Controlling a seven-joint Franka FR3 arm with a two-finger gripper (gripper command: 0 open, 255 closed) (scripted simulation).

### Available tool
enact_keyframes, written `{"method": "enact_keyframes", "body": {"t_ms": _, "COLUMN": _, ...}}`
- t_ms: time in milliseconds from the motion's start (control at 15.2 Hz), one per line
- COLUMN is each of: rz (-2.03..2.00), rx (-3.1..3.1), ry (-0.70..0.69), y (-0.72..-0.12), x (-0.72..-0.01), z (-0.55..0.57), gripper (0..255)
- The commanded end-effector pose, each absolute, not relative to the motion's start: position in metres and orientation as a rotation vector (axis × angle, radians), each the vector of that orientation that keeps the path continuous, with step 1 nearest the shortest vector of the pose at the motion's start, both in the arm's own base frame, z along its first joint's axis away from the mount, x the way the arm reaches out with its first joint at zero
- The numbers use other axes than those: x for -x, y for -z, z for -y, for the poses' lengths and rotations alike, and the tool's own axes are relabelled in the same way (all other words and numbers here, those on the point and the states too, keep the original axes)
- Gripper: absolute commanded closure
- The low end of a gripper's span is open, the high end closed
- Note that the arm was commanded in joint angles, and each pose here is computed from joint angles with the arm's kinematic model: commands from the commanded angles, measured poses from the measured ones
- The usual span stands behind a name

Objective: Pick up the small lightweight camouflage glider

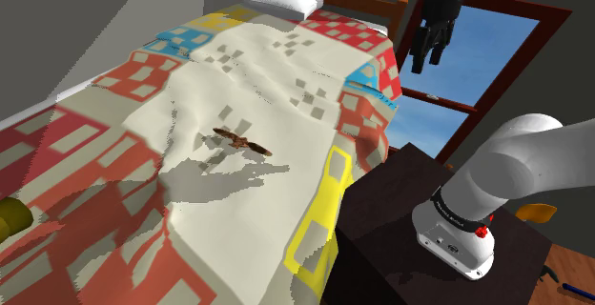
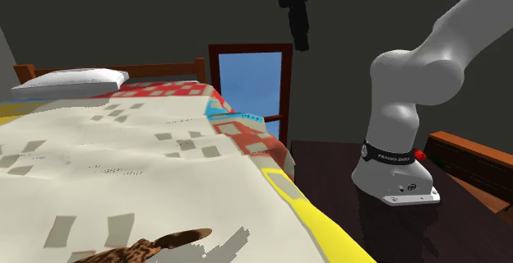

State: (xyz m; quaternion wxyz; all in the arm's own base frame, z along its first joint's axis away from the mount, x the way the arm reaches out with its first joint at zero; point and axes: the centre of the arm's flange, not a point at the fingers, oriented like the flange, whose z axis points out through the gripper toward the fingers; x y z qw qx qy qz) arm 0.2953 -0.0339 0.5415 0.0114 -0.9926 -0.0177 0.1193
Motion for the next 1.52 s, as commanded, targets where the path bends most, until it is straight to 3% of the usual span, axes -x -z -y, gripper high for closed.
{"method": "enact_keyframes", "body": {"t_ms": 0, "rz": 0.055, "rx": 3.096, "ry": -0.372, "y": -0.541, "x": -0.295, "z": 0.034, "gripper": 0}}
{"method": "enact_keyframes", "body": {"t_ms": 1452, "rz": 0.079, "rx": 3.082, "ry": -0.379, "y": -0.421, "x": -0.446, "z": -0.182, "gripper": 0}}
